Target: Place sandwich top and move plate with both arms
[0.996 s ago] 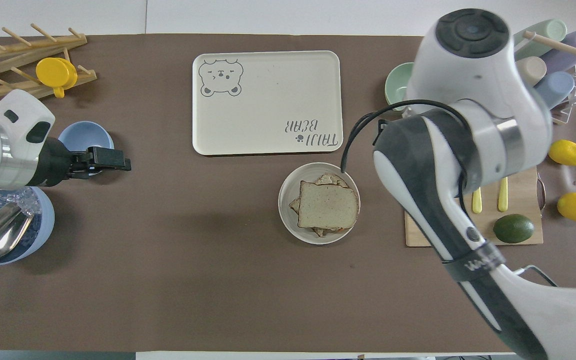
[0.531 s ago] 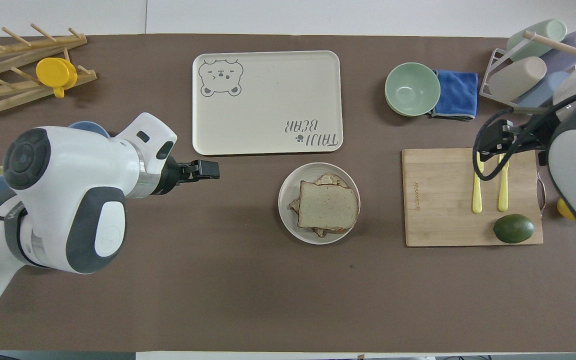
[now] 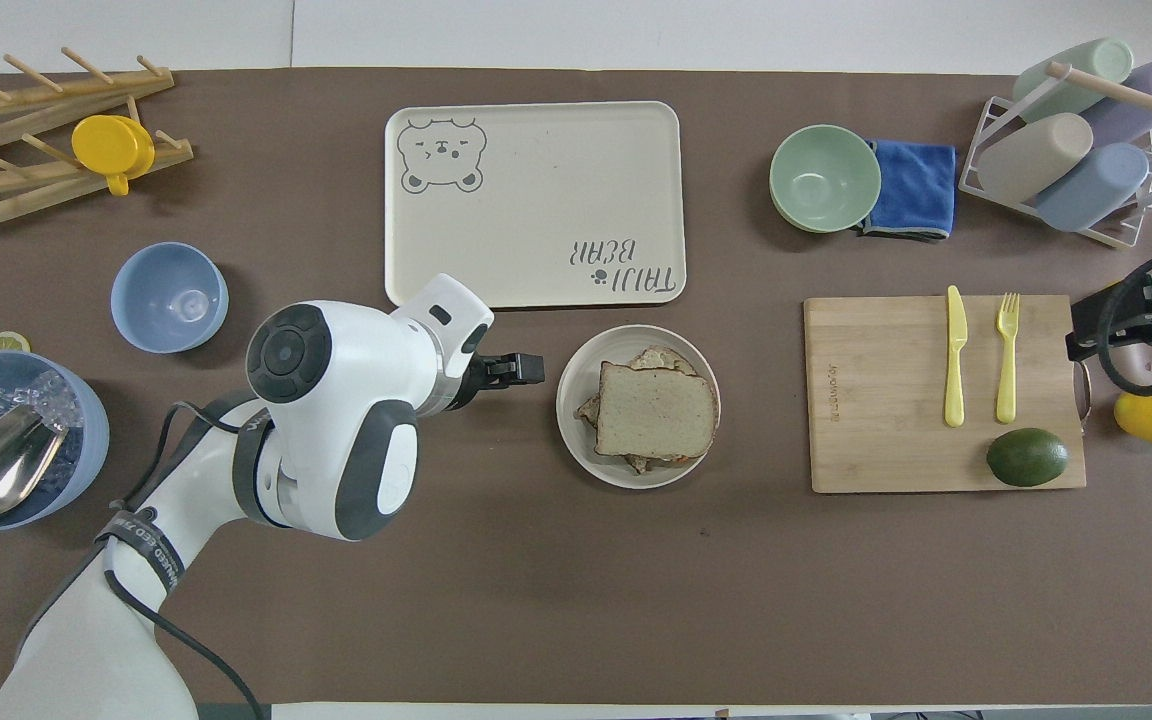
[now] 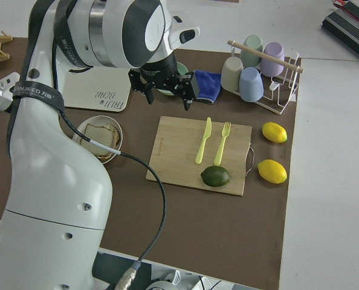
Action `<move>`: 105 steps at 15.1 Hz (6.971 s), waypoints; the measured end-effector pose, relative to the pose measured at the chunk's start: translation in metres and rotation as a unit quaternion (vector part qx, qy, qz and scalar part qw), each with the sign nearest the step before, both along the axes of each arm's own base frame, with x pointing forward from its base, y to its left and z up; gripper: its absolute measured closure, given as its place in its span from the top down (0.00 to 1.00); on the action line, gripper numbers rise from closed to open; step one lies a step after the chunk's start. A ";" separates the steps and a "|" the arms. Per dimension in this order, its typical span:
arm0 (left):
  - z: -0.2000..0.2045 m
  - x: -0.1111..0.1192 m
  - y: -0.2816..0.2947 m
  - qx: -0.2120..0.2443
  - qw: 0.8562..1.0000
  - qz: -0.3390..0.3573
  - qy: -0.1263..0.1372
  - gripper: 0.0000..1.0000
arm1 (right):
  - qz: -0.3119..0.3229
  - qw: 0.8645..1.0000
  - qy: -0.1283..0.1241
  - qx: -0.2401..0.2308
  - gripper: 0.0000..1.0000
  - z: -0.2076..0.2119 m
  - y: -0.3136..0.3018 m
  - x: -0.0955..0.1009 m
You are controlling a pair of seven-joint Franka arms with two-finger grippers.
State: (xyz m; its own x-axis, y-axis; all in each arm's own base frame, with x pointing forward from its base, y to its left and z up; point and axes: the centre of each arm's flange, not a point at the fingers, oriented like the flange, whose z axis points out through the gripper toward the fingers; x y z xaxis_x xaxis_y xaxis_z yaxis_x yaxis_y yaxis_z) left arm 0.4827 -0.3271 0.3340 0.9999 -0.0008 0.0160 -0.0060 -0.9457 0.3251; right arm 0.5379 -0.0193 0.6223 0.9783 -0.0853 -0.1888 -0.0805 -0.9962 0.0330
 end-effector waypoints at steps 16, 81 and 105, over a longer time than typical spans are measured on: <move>-0.038 -0.032 -0.052 -0.003 0.999 0.032 0.017 0.60 | -0.029 0.999 -0.032 0.032 1.00 -0.005 -0.062 0.001; -0.034 0.168 0.048 -0.037 0.985 0.167 0.024 0.81 | -0.026 0.998 -0.043 0.031 1.00 -0.006 -0.064 0.003; 0.220 0.123 0.235 0.120 0.983 0.140 -0.004 1.00 | -0.026 0.998 -0.043 0.031 1.00 -0.006 -0.064 0.003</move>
